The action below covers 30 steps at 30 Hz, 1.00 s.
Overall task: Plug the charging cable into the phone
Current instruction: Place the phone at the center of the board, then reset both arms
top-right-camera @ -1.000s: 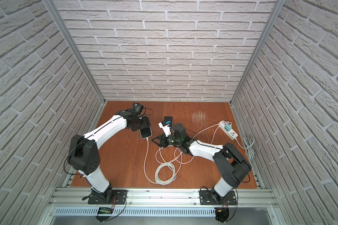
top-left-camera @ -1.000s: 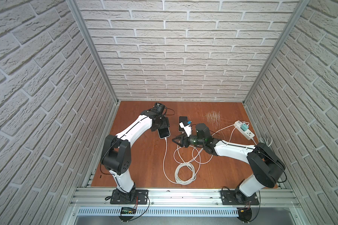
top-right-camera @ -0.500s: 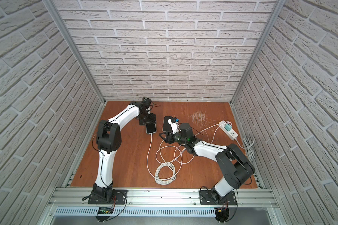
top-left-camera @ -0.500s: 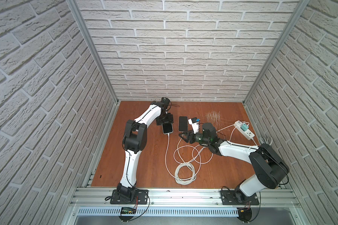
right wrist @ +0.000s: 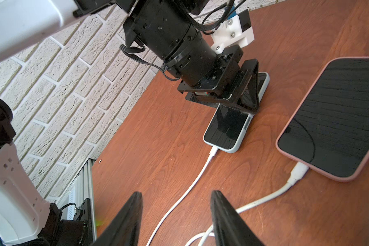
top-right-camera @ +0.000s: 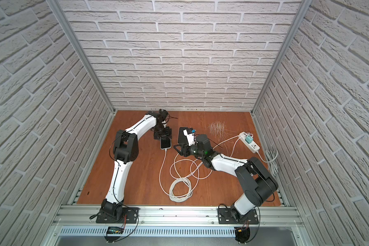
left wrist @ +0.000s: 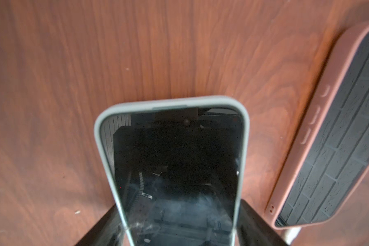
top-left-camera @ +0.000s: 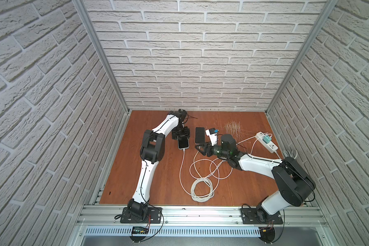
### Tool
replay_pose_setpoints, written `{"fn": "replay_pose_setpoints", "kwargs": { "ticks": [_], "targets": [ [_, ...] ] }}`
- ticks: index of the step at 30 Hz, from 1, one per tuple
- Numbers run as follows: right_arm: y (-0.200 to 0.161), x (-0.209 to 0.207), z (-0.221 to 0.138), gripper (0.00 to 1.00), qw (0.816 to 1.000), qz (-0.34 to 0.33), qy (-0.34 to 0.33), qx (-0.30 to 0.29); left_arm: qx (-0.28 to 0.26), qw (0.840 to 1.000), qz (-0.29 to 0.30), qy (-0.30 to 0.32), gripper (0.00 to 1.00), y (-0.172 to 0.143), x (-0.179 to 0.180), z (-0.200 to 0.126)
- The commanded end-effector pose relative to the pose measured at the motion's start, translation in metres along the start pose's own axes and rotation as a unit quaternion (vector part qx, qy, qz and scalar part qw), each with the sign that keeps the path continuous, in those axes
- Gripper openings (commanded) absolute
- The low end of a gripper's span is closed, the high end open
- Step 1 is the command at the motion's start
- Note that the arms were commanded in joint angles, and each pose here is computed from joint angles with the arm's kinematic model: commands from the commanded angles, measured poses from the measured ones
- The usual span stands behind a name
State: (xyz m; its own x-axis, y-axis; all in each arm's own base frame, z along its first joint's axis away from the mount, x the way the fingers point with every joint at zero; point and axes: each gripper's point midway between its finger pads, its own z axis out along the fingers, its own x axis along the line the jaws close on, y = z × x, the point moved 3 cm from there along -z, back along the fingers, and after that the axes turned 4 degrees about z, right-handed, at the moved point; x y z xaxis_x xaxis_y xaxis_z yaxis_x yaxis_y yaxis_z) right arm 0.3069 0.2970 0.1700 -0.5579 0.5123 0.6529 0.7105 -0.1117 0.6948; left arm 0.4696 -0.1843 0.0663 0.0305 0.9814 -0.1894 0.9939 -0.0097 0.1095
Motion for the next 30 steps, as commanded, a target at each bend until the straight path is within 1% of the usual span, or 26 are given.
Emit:
{"fn": "replay_pose_setpoints", "kwargs": {
  "ticks": [1,5,7,9,10,11,12,14,19,21,23,26,27,29,30],
  "targets": [
    [0.004,0.001,-0.002,0.57,1.000,-0.003,0.007,-0.017,0.004,1.000,0.005,-0.003,0.11,0.003,0.001,-0.001],
    [0.004,0.000,-0.002,0.57,1.000,-0.002,0.007,-0.017,0.001,1.000,0.005,0.001,0.31,0.004,0.002,0.002],
    [0.004,0.000,-0.001,0.57,1.000,-0.002,0.007,-0.016,0.002,1.000,0.004,0.003,0.51,0.005,0.003,0.004],
    [0.005,0.001,-0.001,0.57,1.000,-0.003,0.008,-0.016,0.003,1.000,0.002,0.009,0.65,0.005,0.005,0.006],
    [0.004,0.001,-0.001,0.57,1.000,-0.003,0.007,-0.016,0.003,1.000,0.001,0.012,0.75,0.005,0.006,0.007],
    [0.004,0.000,-0.001,0.57,1.000,-0.003,0.007,-0.016,0.002,1.000,0.000,0.014,0.83,0.005,0.006,0.007],
    [0.004,-0.001,-0.002,0.57,1.000,-0.003,0.003,-0.018,0.002,1.000,-0.002,0.014,0.96,0.006,0.006,0.006],
    [0.004,-0.002,-0.003,0.57,1.000,-0.004,-0.002,-0.021,-0.003,1.000,-0.002,0.012,0.98,0.007,0.004,0.004],
    [0.003,-0.007,-0.006,0.58,0.999,-0.009,-0.018,-0.029,-0.027,1.000,0.002,0.008,0.98,0.013,0.001,-0.009],
    [0.003,-0.009,-0.008,0.59,0.999,-0.013,-0.027,-0.032,-0.039,0.999,0.003,0.009,0.98,0.014,-0.001,-0.019],
    [0.002,-0.013,-0.010,0.59,0.999,-0.018,-0.038,-0.034,-0.068,0.998,0.005,0.009,0.98,0.017,-0.004,-0.041],
    [0.006,-0.014,-0.017,0.60,0.997,-0.030,-0.055,-0.048,-0.141,0.990,0.005,0.014,0.98,0.016,-0.006,-0.089],
    [0.008,-0.016,-0.020,0.60,0.996,-0.033,-0.069,-0.053,-0.178,0.984,0.007,0.015,0.98,0.015,-0.007,-0.109],
    [0.019,-0.017,-0.030,0.60,0.992,-0.039,-0.097,-0.073,-0.249,0.968,0.018,0.023,0.98,0.000,-0.006,-0.142],
    [0.026,-0.017,-0.039,0.60,0.989,-0.042,-0.111,-0.084,-0.298,0.954,0.020,0.014,0.98,-0.009,-0.006,-0.165]
  ]
}}
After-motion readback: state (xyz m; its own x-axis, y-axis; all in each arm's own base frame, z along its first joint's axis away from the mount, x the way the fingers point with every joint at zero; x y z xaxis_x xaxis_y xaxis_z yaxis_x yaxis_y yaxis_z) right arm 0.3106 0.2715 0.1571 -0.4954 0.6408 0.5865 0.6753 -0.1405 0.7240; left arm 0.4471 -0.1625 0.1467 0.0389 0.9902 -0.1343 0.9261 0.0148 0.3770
